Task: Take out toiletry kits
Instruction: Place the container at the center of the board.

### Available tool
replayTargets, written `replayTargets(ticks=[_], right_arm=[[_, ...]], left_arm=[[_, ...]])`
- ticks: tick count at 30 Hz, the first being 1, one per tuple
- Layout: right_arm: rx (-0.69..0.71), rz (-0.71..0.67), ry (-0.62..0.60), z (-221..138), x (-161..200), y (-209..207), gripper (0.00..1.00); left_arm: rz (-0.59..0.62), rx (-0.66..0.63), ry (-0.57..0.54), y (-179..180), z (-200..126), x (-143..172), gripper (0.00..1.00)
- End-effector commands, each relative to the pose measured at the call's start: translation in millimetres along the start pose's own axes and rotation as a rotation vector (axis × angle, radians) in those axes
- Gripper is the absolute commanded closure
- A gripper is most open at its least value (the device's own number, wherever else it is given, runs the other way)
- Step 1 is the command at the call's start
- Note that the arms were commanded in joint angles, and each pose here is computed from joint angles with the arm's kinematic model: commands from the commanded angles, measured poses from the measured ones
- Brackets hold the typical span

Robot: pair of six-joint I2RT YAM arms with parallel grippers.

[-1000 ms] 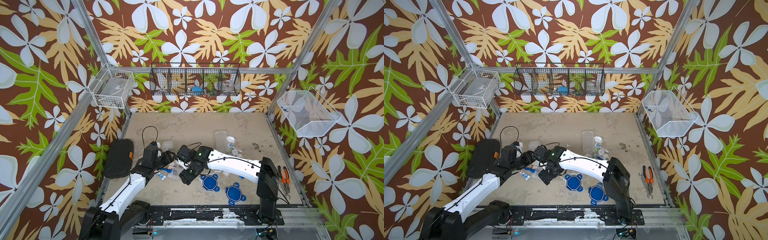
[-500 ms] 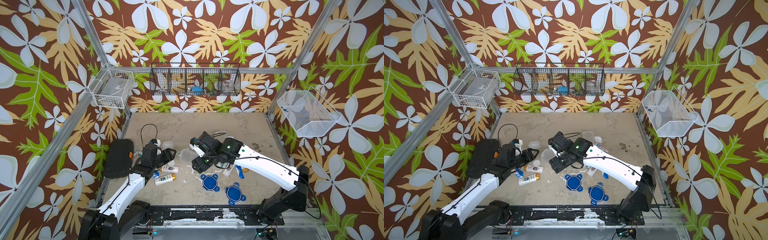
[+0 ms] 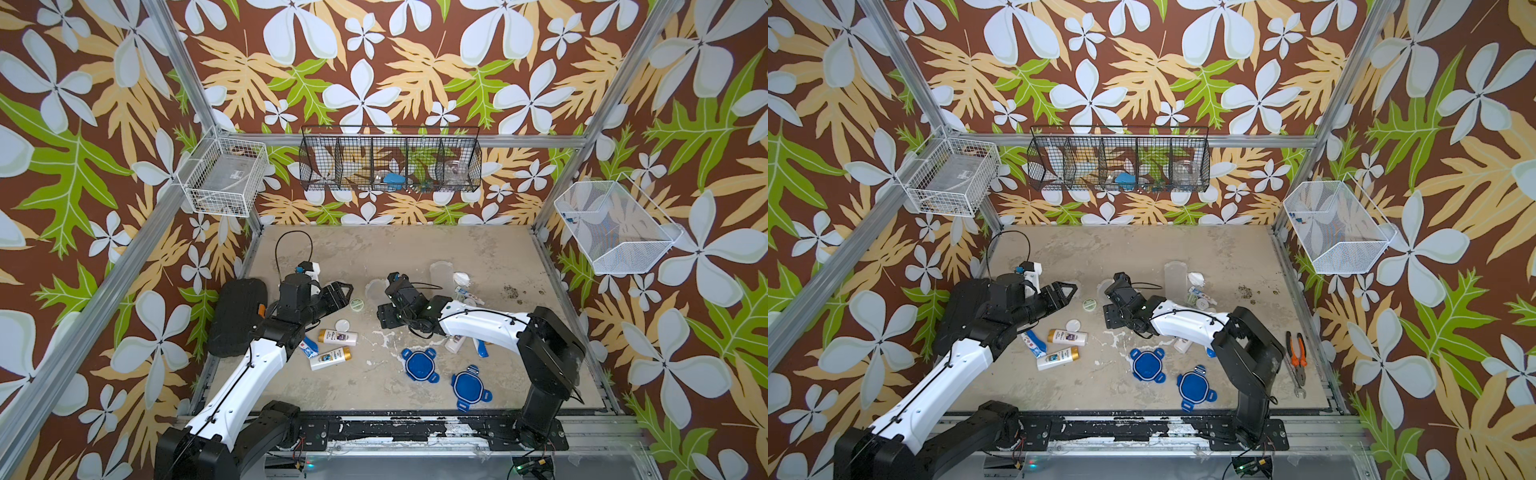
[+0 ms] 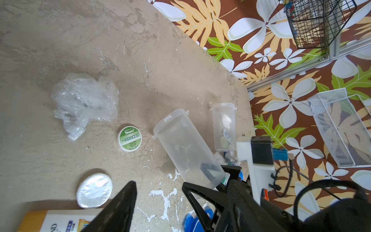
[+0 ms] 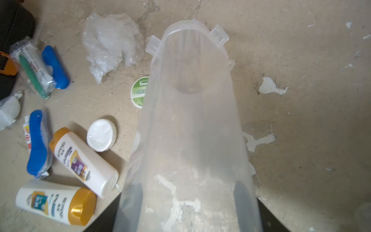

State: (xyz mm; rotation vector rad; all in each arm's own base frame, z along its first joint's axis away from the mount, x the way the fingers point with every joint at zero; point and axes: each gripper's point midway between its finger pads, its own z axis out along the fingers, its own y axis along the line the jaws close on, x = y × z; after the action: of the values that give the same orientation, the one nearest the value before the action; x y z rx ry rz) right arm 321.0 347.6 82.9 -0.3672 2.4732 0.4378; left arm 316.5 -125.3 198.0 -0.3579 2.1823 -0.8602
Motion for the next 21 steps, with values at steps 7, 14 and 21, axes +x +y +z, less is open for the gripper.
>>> replayTargets(ticks=[7, 14, 21], right_arm=[[-0.123, 0.029, 0.030, 10, 27, 10, 0.15], [-0.089, -0.021, -0.106, -52, -12, 3, 0.00], [0.102, 0.036, -0.463, -172, -89, -65, 0.00]], left_arm=[[0.049, -0.068, 0.000, 20, 0, 8, 0.24], [0.087, -0.097, -0.087, 17, -8, -13, 0.17], [0.196, -0.305, -0.390, 18, -45, -87, 0.07]])
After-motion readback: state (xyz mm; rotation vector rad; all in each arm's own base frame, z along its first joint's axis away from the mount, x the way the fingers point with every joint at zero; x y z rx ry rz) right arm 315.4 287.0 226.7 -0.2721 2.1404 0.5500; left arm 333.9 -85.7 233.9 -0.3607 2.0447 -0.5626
